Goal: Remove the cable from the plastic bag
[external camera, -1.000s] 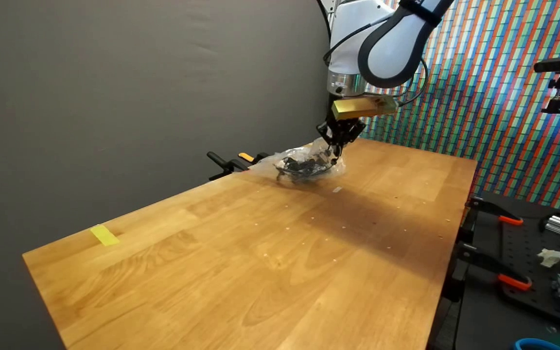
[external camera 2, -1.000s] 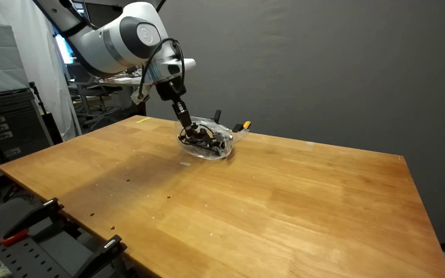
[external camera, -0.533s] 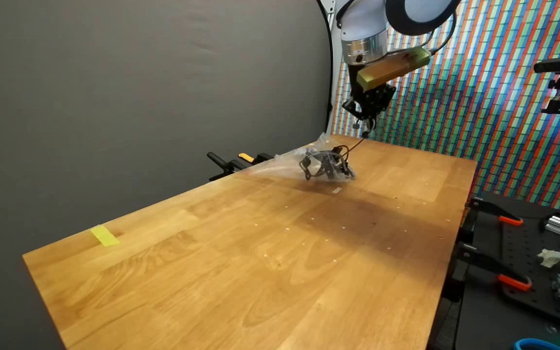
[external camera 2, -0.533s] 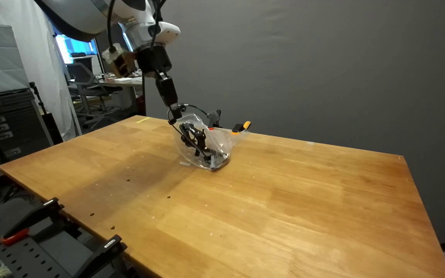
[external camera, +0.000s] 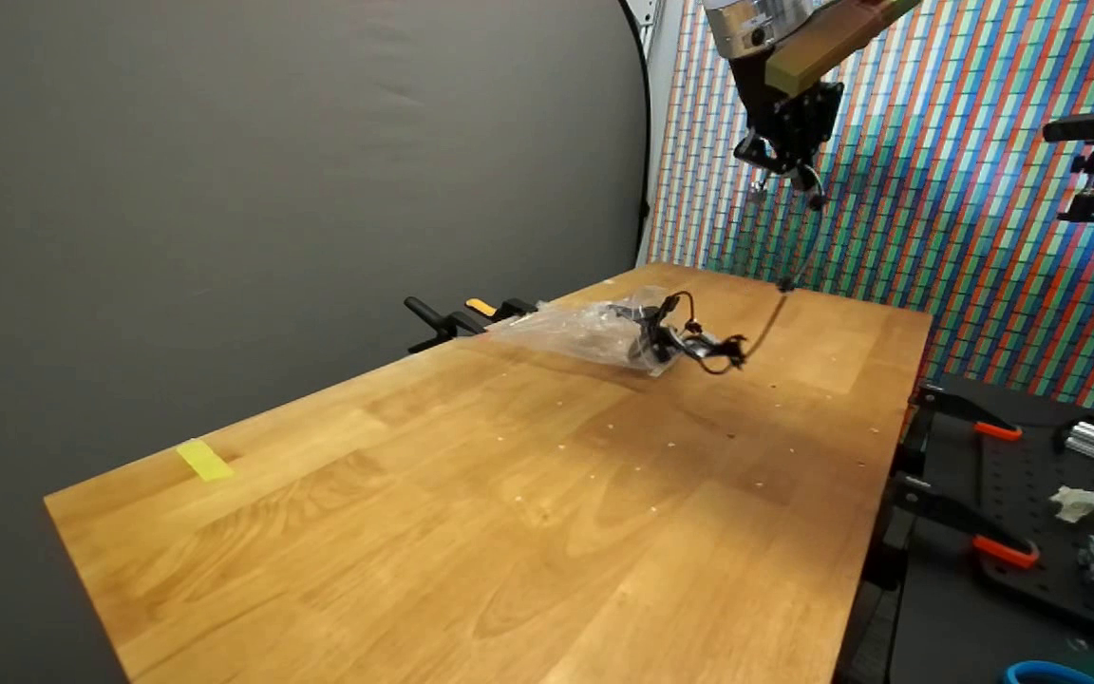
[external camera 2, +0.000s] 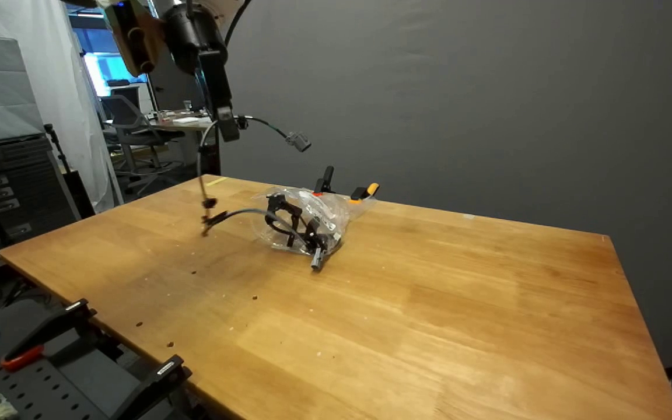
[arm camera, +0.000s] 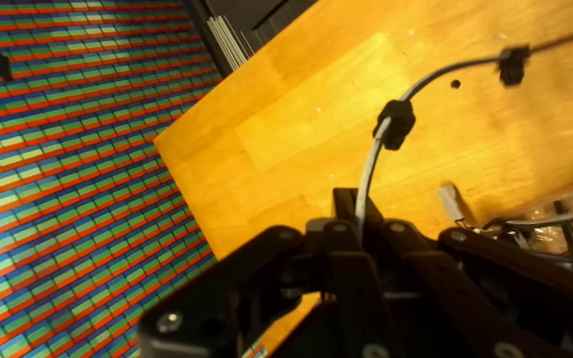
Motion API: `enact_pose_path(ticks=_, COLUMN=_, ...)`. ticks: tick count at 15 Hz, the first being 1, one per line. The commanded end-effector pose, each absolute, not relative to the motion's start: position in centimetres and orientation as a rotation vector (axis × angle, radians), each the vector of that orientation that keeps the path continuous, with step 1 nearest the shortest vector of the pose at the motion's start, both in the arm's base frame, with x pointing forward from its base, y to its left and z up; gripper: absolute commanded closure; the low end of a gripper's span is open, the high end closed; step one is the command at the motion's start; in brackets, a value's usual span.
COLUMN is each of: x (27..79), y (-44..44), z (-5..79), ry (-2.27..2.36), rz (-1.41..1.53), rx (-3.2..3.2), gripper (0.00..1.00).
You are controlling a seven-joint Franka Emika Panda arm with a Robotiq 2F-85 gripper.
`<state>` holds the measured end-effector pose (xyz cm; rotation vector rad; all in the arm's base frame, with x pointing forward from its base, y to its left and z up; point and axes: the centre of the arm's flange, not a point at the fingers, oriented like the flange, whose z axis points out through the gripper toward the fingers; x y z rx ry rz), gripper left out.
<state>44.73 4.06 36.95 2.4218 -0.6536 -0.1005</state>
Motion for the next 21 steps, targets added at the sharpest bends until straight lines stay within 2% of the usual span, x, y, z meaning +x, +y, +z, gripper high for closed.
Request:
enact_pose_path(ticks=1, x=44.3, y=3.9, z=39.3, ry=-0.569, rz=-0.148, rx=2.385, gripper=0.99)
enact_pose_path(ticks=6, x=45.3, y=6.8, z=39.8, ry=-0.445, rz=-0.253, rx=2.591, gripper=0.99)
enact_pose_path(ticks=17, x=44.2, y=25.7, z=45.1, ry=-0.006, rz=-0.528, rx=3.108, gripper=0.99)
enact_pose_path(ticks=21, x=44.2, y=30.1, z=43.6, ry=0.145, rz=-0.581, rx=3.264, gripper=0.99)
